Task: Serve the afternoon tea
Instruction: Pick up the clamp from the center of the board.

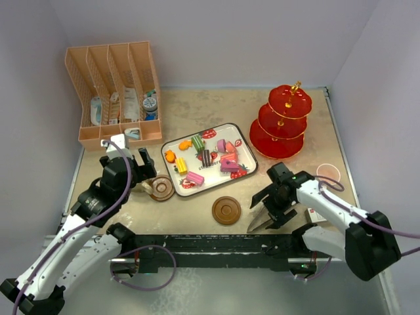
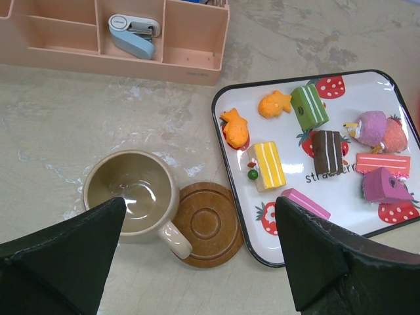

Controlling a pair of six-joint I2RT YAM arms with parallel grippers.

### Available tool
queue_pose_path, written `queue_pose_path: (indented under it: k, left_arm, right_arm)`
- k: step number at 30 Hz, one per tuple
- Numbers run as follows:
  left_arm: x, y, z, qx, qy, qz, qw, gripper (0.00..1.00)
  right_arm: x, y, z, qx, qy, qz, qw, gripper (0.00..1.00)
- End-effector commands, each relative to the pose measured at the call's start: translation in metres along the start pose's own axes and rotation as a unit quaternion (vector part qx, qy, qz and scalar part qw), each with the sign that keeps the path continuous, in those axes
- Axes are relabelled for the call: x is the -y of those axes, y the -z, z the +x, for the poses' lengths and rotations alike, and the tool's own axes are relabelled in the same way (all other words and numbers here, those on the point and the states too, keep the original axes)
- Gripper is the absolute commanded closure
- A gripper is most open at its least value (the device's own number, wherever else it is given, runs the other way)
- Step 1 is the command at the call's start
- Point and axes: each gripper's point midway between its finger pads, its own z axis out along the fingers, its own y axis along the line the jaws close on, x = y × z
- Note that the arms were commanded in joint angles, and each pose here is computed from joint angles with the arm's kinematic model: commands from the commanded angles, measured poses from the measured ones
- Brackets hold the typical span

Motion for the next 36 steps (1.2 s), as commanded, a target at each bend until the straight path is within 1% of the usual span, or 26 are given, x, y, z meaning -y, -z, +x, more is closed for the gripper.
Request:
queue_pose_path:
  k: [1, 6, 9, 13, 15, 18, 22, 28, 34, 36]
  left_arm:
    - [0.004, -0.003, -0.007, 0.015, 0.007, 0.001, 1.0, 0.07]
    - [0.006, -0.005, -0.004, 0.008, 0.002, 0.002, 1.0, 0.07]
    - [0.006, -0.006, -0.004, 0.007, 0.002, 0.003, 1.0, 0.07]
    - [0.006, -0.006, -0.004, 0.008, 0.003, 0.002, 1.0, 0.07]
    - [0.006, -0.006, -0.004, 0.007, 0.003, 0.001, 1.0, 0.07]
    - [0.005, -0.007, -0.002, 0.005, 0.001, -0.002, 1.0, 0.07]
    - [0.005, -0.008, -0.002, 0.003, 0.0, -0.005, 1.0, 0.07]
    - [0.003, -0.007, -0.003, 0.006, 0.002, -0.008, 1.0, 0.07]
    - [0.002, -0.006, -0.005, 0.01, 0.006, -0.01, 1.0, 0.07]
    - [0.002, -0.006, -0.004, 0.009, 0.005, -0.01, 1.0, 0.07]
  right_arm:
    - [0.005, -0.01, -0.003, 0.001, 0.009, 0.025, 1.0, 0.07]
    - [0.005, -0.024, -0.01, 0.009, -0.018, 0.028, 0.999, 0.07]
    - [0.003, -0.025, -0.025, 0.034, -0.047, 0.028, 0.998, 0.08]
    - [0.002, -0.026, -0.036, 0.048, -0.071, 0.034, 0.996, 0.1]
    - [0.004, -0.028, -0.036, 0.046, -0.073, 0.042, 0.995, 0.11]
    - [0.01, -0.036, -0.036, 0.041, -0.055, 0.052, 0.996, 0.12]
    - [0.026, -0.048, -0.032, 0.029, -0.066, 0.085, 0.994, 0.13]
    - [0.033, -0.053, -0.036, 0.034, -0.052, 0.121, 0.991, 0.15]
    - [0.038, -0.048, -0.035, 0.038, -0.081, 0.131, 0.987, 0.17]
    - [0.037, -0.043, -0.037, 0.05, -0.089, 0.126, 0.987, 0.22]
